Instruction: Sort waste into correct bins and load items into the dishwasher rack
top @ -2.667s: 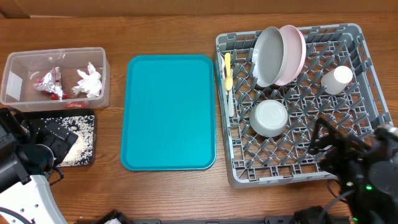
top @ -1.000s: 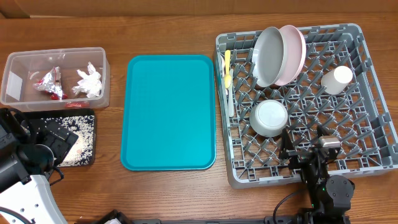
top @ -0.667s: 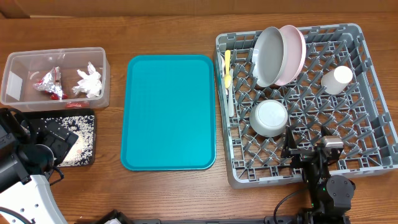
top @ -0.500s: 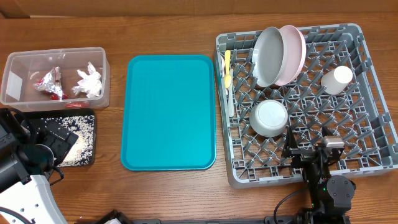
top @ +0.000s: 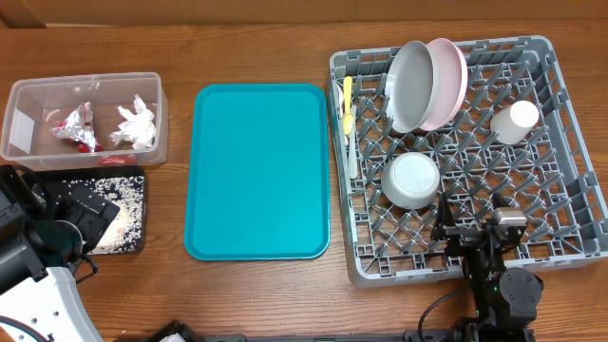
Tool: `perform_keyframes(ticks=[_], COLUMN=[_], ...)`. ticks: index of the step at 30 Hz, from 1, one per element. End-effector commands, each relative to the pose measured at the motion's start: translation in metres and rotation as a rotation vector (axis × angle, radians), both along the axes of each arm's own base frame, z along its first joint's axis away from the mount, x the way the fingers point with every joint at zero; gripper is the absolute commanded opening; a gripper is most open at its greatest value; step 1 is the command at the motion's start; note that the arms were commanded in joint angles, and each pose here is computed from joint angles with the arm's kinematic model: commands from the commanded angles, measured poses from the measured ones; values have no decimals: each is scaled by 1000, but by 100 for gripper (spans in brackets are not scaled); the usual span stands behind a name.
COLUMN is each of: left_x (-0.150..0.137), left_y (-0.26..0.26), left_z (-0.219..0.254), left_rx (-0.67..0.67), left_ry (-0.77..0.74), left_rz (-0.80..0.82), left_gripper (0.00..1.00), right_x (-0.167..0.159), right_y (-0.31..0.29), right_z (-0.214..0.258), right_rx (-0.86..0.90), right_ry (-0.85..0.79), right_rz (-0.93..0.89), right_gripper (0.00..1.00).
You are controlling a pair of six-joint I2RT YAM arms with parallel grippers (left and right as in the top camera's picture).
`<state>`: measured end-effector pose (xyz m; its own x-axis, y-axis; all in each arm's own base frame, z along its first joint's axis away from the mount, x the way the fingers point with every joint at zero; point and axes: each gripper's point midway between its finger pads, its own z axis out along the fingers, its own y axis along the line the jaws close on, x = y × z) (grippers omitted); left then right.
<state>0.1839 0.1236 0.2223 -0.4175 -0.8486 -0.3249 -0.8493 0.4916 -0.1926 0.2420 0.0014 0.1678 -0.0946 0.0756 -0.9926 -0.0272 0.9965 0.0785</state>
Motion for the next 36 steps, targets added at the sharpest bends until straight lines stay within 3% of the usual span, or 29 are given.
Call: perform_keyframes(ticks=[1,20,24,30,32,36], left_x=[-1,4,30,84,92,89], left_y=[3,2,-18,-81,-101,-118], left_z=[1,0,10,34,39,30], left_rx=[5,5,34,200,257,296], left_ry=[-1,-4,-96,-329,-419,-516], left_rz=[24,9,-122,-546,-656,-716], left_gripper=[100,100,100,100,100,100], right_x=[0,0,0,0,0,0], right_y=[-2,-2,-2,-2,-2,-2], right_z=[-1,-1,-1,-1,-1,-1], right_rx=[-1,-1,-1,-1,-1,-1], right_ry=[-6,-6,-6,-6,-6,-6], right_rz=[-11,-11,-11,-11,-11,-11], right_gripper=[100,100,100,100,100,100])
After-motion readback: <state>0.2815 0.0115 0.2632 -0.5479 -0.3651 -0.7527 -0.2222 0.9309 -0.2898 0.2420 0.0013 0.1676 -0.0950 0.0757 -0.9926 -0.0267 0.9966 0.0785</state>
